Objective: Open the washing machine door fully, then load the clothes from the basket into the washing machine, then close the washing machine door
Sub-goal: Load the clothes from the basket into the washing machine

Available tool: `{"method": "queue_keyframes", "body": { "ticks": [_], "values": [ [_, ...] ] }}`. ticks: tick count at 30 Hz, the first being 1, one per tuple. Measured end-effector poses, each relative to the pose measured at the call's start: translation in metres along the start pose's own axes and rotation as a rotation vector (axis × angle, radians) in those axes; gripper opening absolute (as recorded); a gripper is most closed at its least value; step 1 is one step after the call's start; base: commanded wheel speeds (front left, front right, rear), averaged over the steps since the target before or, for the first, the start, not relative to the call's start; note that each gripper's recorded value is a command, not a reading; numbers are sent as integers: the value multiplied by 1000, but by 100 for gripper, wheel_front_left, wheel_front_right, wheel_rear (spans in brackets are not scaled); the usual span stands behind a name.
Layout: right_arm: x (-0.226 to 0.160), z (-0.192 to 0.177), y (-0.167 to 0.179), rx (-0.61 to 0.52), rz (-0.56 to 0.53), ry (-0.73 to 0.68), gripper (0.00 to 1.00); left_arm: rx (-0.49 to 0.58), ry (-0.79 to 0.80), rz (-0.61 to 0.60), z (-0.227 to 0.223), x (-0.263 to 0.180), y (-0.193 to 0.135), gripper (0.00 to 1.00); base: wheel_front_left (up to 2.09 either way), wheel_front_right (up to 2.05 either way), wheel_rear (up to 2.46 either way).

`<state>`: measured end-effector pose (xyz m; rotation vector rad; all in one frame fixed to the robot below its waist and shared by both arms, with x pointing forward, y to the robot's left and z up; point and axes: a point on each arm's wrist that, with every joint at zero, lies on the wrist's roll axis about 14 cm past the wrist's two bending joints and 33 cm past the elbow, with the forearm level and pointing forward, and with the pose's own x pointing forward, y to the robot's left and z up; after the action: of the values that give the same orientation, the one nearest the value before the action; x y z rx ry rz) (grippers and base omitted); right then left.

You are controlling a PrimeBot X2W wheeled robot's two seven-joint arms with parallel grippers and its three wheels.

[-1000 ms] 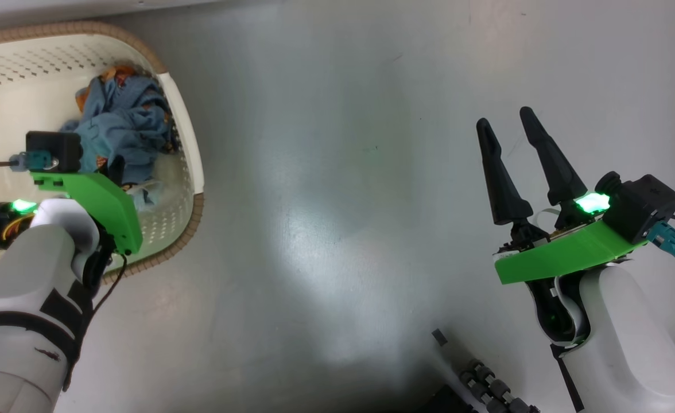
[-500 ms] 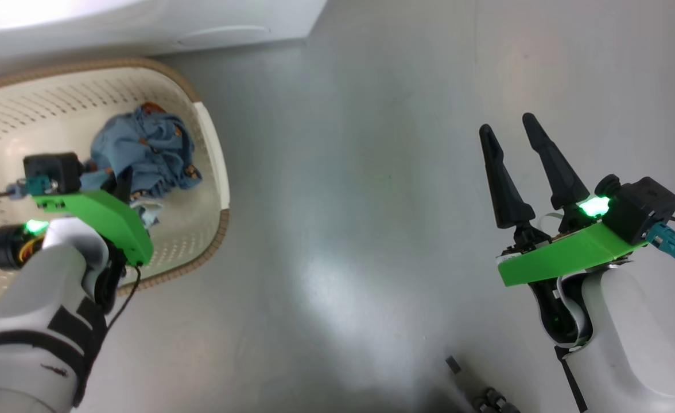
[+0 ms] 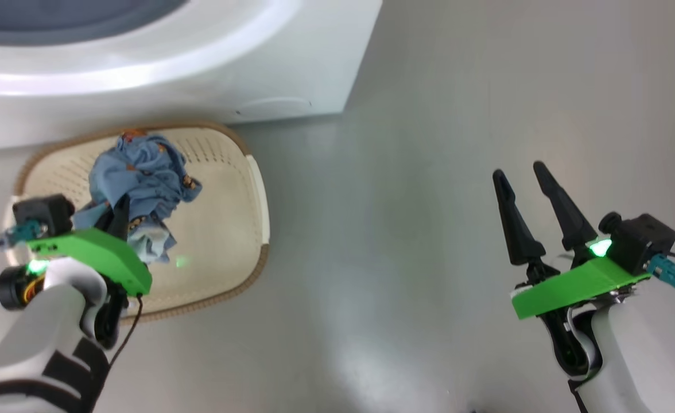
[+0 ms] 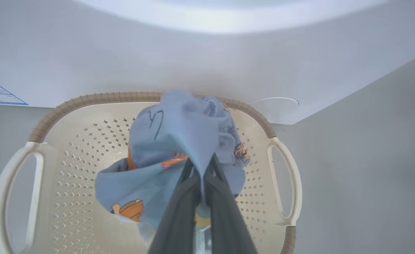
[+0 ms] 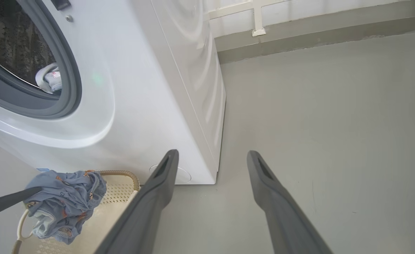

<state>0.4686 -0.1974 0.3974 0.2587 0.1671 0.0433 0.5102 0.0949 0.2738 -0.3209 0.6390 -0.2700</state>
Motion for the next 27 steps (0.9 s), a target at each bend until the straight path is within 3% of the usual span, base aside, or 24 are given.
{"method": "queue_keyframes", "body": {
  "ticks": [17,27],
  "values": [
    [-44,42,7,-4,5,-83,100,45,-350,62,79,-101,-1,0,0,0,0],
    [-62,56,13,-5,20,-119,100,73,-506,92,99,-159,-4,0,0,0,0]
  ]
}}
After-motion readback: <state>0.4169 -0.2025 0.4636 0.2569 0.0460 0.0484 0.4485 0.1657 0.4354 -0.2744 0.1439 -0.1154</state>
